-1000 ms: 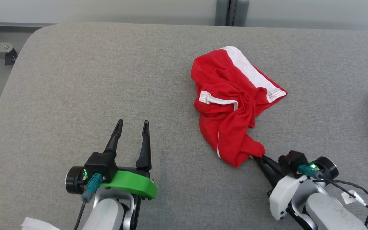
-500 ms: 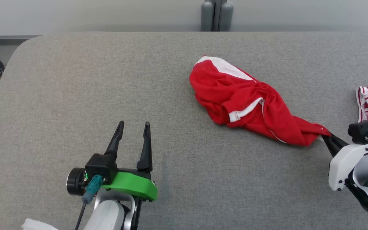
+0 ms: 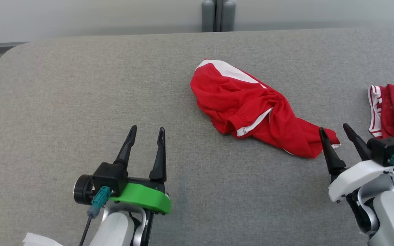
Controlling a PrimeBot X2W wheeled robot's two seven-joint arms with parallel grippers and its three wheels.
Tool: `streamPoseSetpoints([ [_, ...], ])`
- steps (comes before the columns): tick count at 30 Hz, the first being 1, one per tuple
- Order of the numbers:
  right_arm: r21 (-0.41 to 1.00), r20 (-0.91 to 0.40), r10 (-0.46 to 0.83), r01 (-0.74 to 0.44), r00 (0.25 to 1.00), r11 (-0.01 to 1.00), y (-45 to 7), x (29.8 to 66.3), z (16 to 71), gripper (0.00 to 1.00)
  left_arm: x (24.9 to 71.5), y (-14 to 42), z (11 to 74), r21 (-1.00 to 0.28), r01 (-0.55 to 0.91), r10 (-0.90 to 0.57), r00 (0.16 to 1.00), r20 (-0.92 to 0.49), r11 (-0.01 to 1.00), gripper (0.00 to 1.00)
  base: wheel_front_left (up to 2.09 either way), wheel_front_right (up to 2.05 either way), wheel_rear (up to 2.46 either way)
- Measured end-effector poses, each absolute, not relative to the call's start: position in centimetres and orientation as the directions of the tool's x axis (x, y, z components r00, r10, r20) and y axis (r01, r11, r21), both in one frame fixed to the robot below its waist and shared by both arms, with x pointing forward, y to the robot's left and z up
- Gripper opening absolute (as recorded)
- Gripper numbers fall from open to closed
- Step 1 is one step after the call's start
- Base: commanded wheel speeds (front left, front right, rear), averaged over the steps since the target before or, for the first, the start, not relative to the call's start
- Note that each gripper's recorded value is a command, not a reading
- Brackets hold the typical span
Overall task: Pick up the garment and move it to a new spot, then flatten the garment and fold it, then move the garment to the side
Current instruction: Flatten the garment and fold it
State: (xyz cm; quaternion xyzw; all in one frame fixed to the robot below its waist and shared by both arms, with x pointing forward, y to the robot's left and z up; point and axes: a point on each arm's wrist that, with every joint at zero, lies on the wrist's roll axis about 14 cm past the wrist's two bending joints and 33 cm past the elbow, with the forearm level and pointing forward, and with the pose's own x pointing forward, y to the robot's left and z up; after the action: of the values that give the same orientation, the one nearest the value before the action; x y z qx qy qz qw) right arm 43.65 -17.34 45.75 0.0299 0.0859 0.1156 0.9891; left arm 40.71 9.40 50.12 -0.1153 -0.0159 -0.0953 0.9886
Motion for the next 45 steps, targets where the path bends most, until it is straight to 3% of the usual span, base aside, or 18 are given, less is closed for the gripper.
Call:
streamPoseSetpoints([
  [9,0.120,-0.108,0.167,-0.154,0.980,0.981,-18.0,41.2,45.8,1.00,39.7,1.5,49.2,-0.315,0.445,-0.456,0.889,0.042,0.838,1.00,0.00,0.00,0.00],
  [15,0.117,-0.098,0.128,-0.116,0.987,0.986,-19.1,40.9,46.1,1.00,39.4,-2.6,45.6,-0.316,0.533,-0.579,0.812,-0.070,0.785,1.00,0.00,0.00,0.00],
  [24,0.103,-0.121,0.062,-0.049,0.991,0.993,-21.4,40.0,45.5,1.00,41.1,-5.9,43.7,-0.356,0.568,-0.644,0.751,-0.143,0.742,1.00,0.00,0.00,0.00],
  [35,0.096,-0.137,0.032,-0.019,0.990,0.995,-22.4,39.7,44.8,1.00,42.1,-6.7,43.1,-0.410,0.550,-0.651,0.741,-0.163,0.728,1.00,0.00,0.00,0.00],
  [36,0.095,-0.138,0.033,-0.020,0.990,0.995,-22.3,39.7,44.7,1.00,42.2,-6.7,43.2,-0.413,0.550,-0.653,0.740,-0.161,0.726,0.60,0.00,0.00,0.00],
  [37,0.093,-0.139,0.034,-0.021,0.990,0.995,-22.3,39.7,44.7,1.00,42.2,-6.8,43.3,-0.415,0.555,-0.658,0.736,-0.158,0.721,0.34,0.00,0.00,0.00],
  [38,0.093,-0.140,0.035,-0.023,0.989,0.995,-22.3,39.7,44.6,1.00,42.1,-6.8,43.4,-0.418,0.556,-0.659,0.735,-0.156,0.719,0.00,0.00,0.00,0.00],
  [45,0.103,-0.158,0.065,-0.049,0.985,0.993,-21.2,39.9,44.0,1.00,42.7,-6.2,44.7,-0.411,0.552,-0.643,0.757,-0.118,0.726,0.00,0.00,0.00,0.00],
])
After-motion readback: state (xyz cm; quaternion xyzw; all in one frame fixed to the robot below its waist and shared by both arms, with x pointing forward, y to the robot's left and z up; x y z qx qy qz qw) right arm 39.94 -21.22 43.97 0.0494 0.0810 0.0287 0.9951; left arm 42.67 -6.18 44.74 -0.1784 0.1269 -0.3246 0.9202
